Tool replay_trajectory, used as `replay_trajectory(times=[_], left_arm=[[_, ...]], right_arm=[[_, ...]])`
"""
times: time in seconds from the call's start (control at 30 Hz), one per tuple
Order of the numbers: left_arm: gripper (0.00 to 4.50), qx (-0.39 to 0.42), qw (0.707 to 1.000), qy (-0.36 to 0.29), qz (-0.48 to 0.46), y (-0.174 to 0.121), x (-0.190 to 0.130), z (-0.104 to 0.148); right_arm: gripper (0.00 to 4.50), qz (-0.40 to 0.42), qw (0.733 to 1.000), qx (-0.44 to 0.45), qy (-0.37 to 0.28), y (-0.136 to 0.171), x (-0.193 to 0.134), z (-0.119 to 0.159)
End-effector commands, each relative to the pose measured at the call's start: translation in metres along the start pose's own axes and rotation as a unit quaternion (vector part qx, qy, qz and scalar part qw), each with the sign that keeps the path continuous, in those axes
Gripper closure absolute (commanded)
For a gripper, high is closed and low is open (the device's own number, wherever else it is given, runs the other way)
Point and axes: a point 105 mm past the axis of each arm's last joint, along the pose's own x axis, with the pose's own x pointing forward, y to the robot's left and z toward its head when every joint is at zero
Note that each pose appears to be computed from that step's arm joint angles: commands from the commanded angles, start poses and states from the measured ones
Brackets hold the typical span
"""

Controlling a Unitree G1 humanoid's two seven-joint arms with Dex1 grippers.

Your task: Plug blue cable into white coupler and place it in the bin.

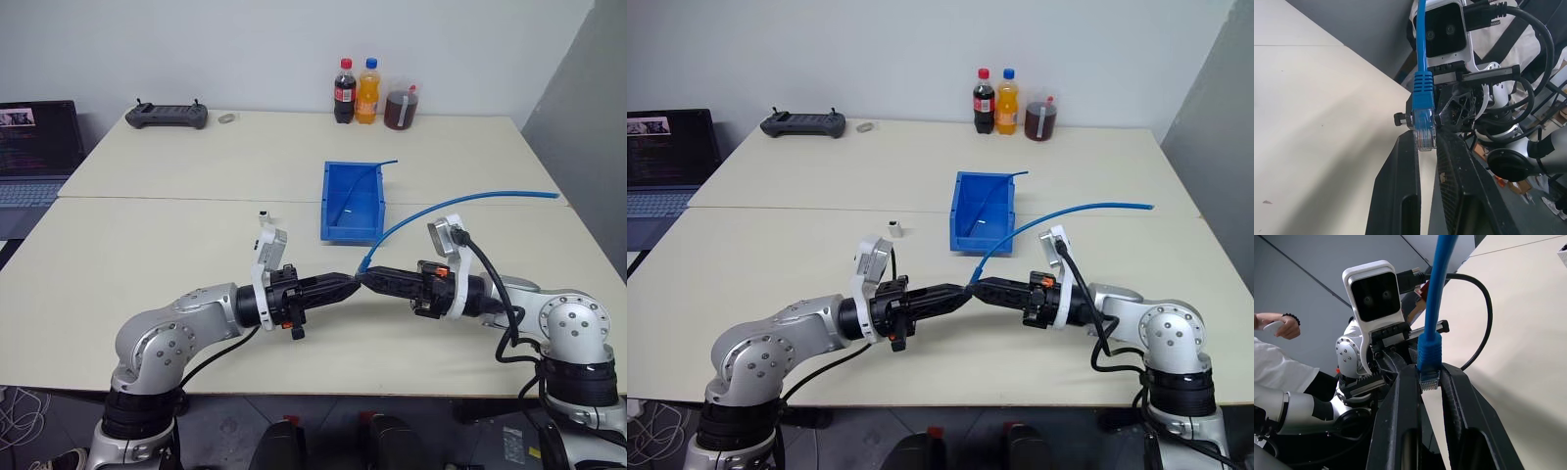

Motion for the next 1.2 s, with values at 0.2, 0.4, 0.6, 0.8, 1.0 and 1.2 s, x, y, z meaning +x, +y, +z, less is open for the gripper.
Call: replay_trajectory(times=[0.2,0.4,0.6,0.8,1.0,1.2], left_arm=[[3.91,0.026,1.000,-0.007,-0.007,-0.002,-0.003,0.008],[2.81,0.023,1.000,-0.008,-0.015,-0.004,-0.005,0.010],[1.59,0.021,1.000,-0.001,-0.010,-0.007,-0.016,0.008],[0.38,0.048,0.998,0.004,0.042,0.001,-0.035,0.010],[0.05,0.121,0.962,0.020,0.242,0.051,-0.069,-0.007],[0.05,0.165,0.862,0.003,0.480,0.113,-0.098,-0.019]], right_arm=[[4.23,0.003,1.000,-0.026,-0.002,0.002,-0.004,0.014],[4.23,0.002,1.000,-0.030,0.001,0.001,-0.005,0.017],[4.23,0.005,0.999,-0.035,0.004,0.000,-0.005,0.021],[4.23,0.002,0.999,-0.046,0.007,-0.002,-0.008,0.028],[4.23,-0.009,0.996,-0.082,0.018,-0.004,-0.010,0.033],[4.23,-0.012,0.995,-0.098,0.023,-0.006,-0.007,0.031]])
